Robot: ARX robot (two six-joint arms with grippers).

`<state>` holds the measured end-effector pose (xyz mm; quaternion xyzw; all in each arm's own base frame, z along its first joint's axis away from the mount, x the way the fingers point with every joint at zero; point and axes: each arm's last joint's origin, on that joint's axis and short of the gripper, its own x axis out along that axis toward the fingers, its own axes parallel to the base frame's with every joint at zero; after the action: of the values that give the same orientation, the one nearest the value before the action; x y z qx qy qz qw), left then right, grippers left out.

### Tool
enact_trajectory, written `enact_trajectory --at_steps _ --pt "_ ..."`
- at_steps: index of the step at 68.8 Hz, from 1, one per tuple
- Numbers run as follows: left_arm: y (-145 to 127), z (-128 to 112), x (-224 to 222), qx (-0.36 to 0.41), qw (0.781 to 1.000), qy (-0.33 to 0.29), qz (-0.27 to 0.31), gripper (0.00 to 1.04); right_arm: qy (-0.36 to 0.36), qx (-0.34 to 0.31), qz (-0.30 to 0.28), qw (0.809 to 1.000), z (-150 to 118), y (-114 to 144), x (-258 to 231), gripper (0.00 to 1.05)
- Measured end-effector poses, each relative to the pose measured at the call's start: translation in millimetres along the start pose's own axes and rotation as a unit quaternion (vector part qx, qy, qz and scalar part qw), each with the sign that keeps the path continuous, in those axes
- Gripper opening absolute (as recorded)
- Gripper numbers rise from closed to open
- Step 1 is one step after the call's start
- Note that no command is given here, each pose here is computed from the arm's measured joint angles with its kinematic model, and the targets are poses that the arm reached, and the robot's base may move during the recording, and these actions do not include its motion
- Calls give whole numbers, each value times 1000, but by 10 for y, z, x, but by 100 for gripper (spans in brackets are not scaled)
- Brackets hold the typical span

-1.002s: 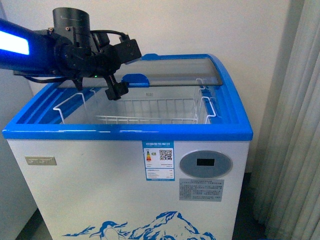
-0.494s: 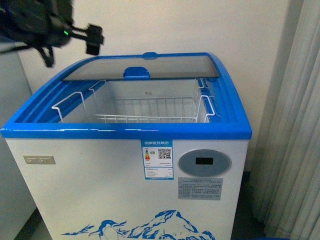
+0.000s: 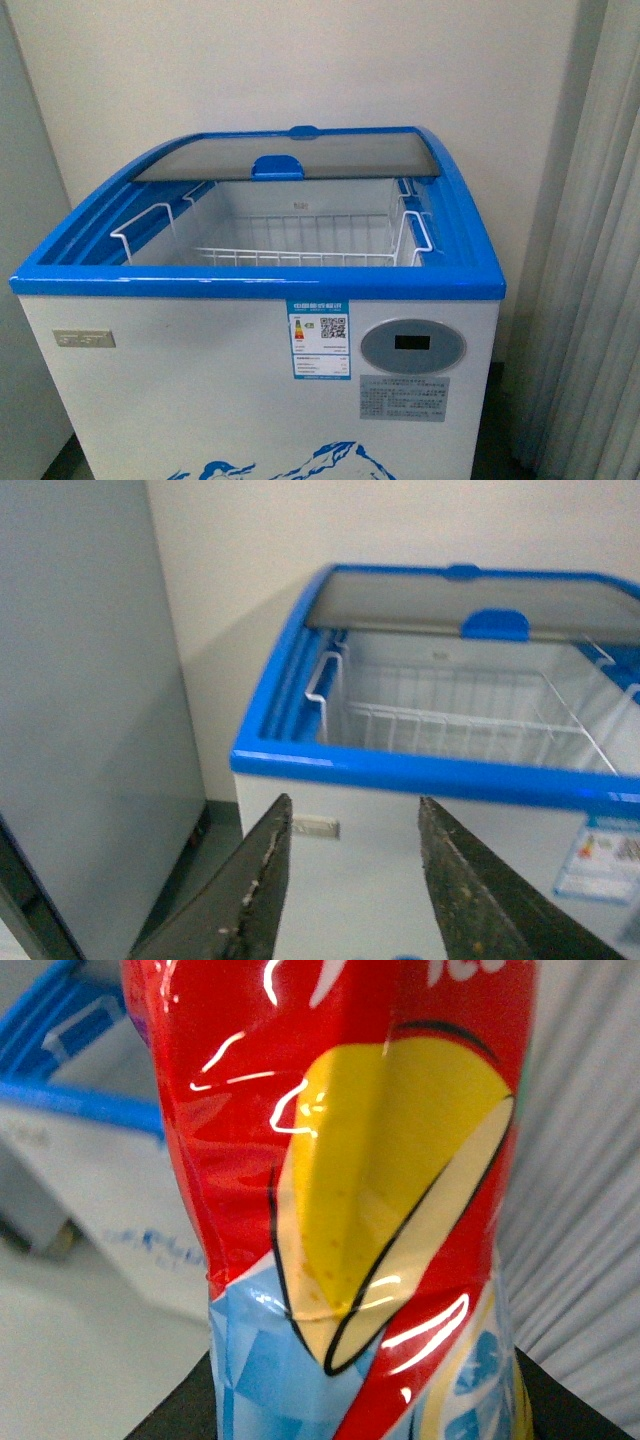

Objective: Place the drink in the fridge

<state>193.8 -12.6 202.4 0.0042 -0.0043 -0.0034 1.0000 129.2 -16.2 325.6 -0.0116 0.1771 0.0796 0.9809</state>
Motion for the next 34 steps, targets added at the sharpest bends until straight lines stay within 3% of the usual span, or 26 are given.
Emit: enact_trajectory --at_steps 13,16,20,26,34 --pt "113 -127 -168 0 1000 9 3 9 33 -218 33 975 270 -157 839 41" --pt "119 -131 -208 -2 1000 5 5 2 39 -280 27 959 337 -186 1094 41" --pt "117 -148 -250 -3 1000 4 2 3 54 -341 37 938 382 -164 1406 41" --pt "117 -180 -301 -3 1000 7 1 3 56 -457 69 885 528 -28 1857 41" --pt "116 -211 -378 -3 1000 7 1 3 48 -555 85 826 693 199 2379 41"
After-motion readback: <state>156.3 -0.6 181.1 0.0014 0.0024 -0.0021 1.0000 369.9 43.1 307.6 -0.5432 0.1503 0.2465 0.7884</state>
